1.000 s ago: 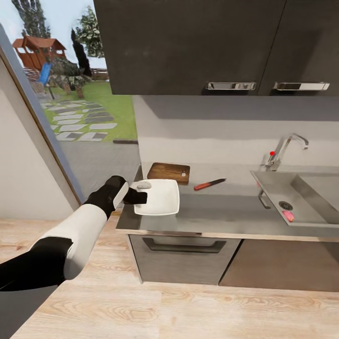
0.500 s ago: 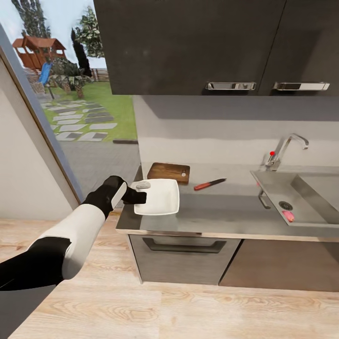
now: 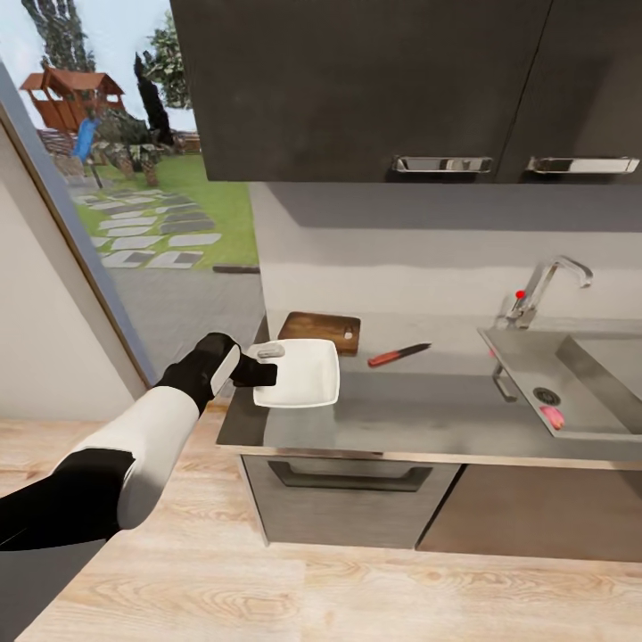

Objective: In the kitchen, take the Vidalia onion out of the sink, dice it on the chopping board with the paring knife, put the diced onion into the bowl on the countertop, then place both the paring knife and the chopping board into the sink.

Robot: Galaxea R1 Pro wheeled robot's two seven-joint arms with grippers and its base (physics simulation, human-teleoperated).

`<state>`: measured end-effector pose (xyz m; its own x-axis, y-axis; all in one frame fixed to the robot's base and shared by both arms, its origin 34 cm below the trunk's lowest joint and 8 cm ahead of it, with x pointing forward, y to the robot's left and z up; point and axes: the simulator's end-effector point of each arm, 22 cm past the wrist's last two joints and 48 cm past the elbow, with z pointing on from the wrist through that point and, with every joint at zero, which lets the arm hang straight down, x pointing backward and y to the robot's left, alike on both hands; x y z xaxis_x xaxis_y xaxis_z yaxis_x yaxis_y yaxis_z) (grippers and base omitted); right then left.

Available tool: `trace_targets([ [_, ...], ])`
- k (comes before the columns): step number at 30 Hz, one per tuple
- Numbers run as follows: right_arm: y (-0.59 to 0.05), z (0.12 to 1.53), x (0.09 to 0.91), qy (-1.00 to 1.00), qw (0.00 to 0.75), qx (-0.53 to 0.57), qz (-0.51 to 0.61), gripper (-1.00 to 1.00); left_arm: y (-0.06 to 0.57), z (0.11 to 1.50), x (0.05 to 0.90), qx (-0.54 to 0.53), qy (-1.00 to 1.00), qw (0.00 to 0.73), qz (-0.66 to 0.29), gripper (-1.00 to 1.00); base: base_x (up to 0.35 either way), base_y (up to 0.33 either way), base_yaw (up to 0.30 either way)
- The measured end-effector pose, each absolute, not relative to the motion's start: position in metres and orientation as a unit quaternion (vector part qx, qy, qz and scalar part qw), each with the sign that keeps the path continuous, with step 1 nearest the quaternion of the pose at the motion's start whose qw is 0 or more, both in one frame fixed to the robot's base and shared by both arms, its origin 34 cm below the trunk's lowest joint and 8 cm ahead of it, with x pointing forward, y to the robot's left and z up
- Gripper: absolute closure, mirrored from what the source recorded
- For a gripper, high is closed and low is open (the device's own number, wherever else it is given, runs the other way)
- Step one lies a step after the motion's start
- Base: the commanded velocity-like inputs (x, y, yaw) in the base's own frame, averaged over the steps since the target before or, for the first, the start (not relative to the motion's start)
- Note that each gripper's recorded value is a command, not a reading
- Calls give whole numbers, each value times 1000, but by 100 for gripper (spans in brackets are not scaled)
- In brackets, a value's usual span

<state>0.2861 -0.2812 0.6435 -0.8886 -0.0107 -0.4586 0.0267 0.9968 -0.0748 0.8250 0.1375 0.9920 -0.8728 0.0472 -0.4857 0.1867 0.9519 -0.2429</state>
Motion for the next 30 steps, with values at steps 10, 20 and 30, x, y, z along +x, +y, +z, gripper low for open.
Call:
trace_targets([
  [10,-281,643,285,971,234,4,-40,-100,141,989,825,60,958,243,-139,100,22,0,0],
  [20,-281,641,282,972,230,4,-40,-100,149,981,825,56,960,237,-135,100,0,0,0],
  [30,-281,640,279,973,225,4,-40,-100,149,974,824,55,962,232,-135,100,0,0,0],
])
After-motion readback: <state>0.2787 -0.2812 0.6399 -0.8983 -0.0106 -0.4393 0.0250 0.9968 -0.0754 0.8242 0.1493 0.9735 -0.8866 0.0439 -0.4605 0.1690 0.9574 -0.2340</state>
